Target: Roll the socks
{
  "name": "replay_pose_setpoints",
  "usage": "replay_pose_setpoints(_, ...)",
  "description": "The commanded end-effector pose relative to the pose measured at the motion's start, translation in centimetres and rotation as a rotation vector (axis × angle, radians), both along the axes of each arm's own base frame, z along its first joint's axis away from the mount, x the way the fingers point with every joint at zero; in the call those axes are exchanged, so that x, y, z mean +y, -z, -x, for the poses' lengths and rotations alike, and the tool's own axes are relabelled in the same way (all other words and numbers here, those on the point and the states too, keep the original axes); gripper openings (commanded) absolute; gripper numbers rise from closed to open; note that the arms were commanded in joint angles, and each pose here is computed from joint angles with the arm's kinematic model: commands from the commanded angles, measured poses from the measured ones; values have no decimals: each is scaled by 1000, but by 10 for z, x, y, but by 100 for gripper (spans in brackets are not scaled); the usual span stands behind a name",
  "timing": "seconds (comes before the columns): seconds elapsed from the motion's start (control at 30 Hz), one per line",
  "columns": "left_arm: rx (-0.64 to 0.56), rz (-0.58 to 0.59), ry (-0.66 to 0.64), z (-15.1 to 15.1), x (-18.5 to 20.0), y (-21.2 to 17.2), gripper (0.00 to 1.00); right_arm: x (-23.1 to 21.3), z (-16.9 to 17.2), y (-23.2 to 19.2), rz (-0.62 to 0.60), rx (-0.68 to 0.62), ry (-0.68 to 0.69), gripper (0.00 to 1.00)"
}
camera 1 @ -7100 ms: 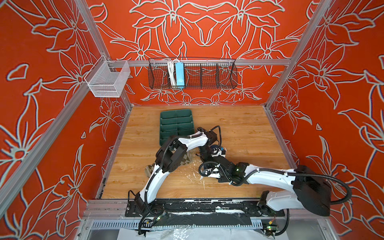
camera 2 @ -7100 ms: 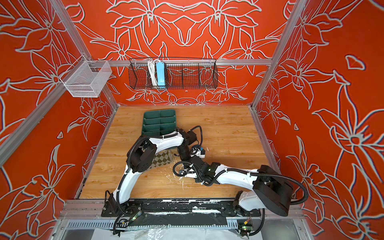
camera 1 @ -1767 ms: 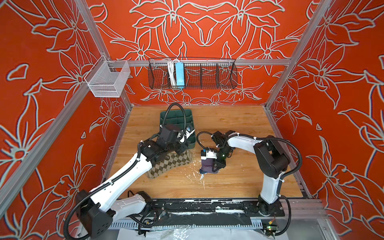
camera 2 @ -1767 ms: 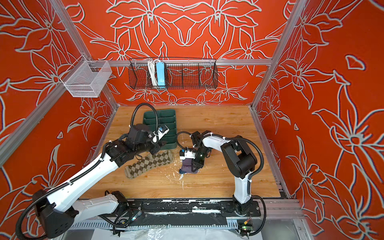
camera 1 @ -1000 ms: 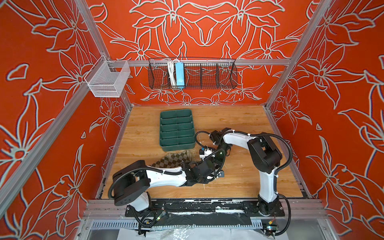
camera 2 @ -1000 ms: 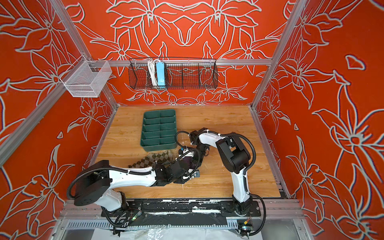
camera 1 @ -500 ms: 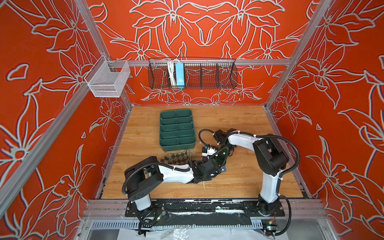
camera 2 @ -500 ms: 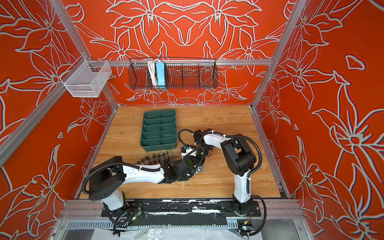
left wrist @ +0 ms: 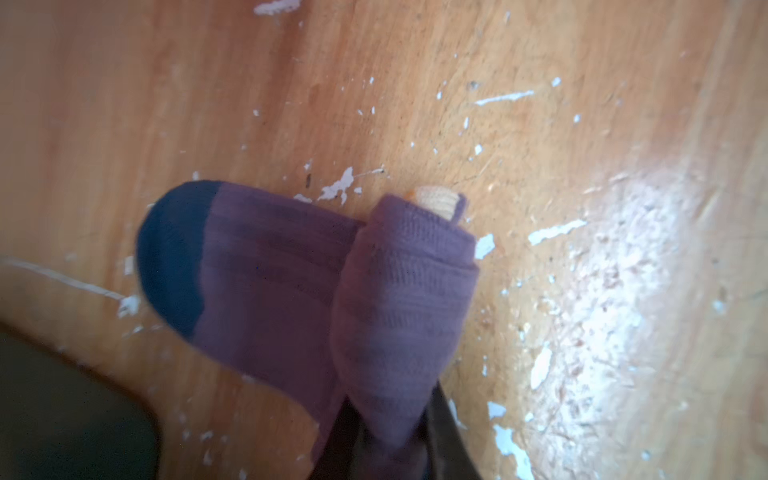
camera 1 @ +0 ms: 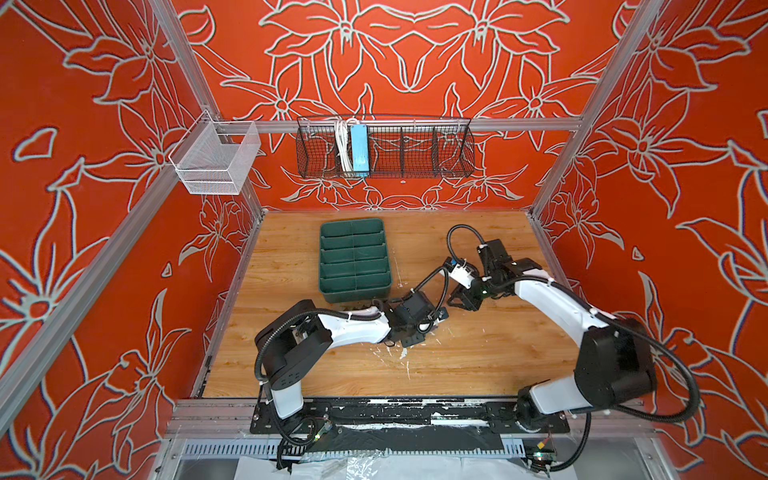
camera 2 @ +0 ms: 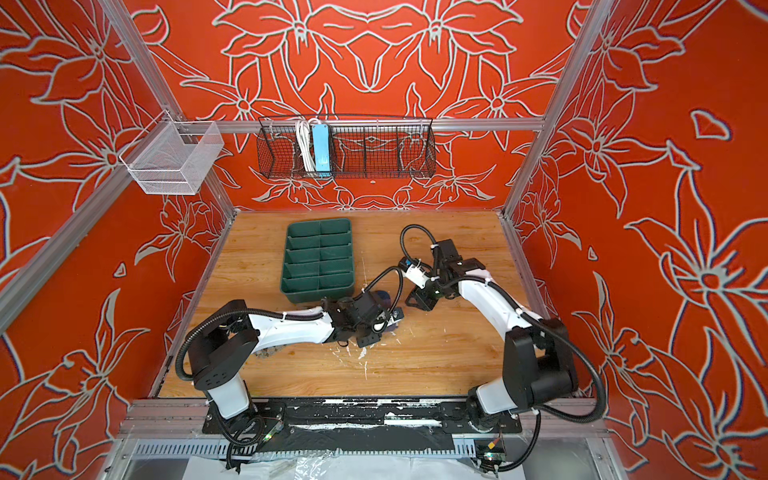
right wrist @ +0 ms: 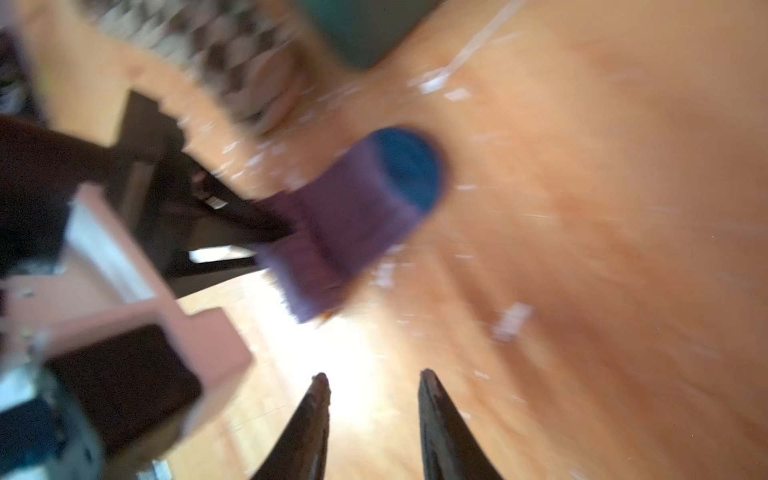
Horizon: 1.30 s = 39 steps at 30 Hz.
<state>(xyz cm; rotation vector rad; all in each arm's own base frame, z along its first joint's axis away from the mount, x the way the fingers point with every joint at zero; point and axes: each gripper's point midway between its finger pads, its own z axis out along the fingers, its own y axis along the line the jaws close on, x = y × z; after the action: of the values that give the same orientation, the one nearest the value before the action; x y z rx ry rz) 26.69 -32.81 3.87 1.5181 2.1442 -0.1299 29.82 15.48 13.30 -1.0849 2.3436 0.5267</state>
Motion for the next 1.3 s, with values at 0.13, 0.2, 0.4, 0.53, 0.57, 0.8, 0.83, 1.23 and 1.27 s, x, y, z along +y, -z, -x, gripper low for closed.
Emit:
replay_pose_setpoints(0.13,574,26,-58,29,22,27,0,-29,-6,-95,-96,-493,234,36)
replay_pose_setpoints(0.2,691,59,-61,31,20,25,0,-19,26,-104,-126,-563,101,37)
replay_pose_setpoints(0.4,938,75,-149,18,21,36,0,6,101,-50,89,-621,-344,43)
replay_pose_setpoints(0.53,966,85,-176,8,24,40,0,22,91,-15,338,-679,-482,47)
replay_pose_setpoints(0.57,964,84,-179,6,25,41,0,29,86,-7,394,-701,-511,49)
replay_pose_setpoints(0.8,967,71,-187,2,25,45,0,84,42,26,517,-771,-571,67)
replay_pose_setpoints(0.83,966,71,-186,2,25,45,0,90,35,28,526,-775,-555,68)
replay_pose_setpoints(1.23,935,103,-161,2,23,29,3,99,25,99,632,-568,-663,30)
replay_pose_setpoints(1.27,922,111,-154,1,22,25,6,97,29,101,632,-543,-672,26)
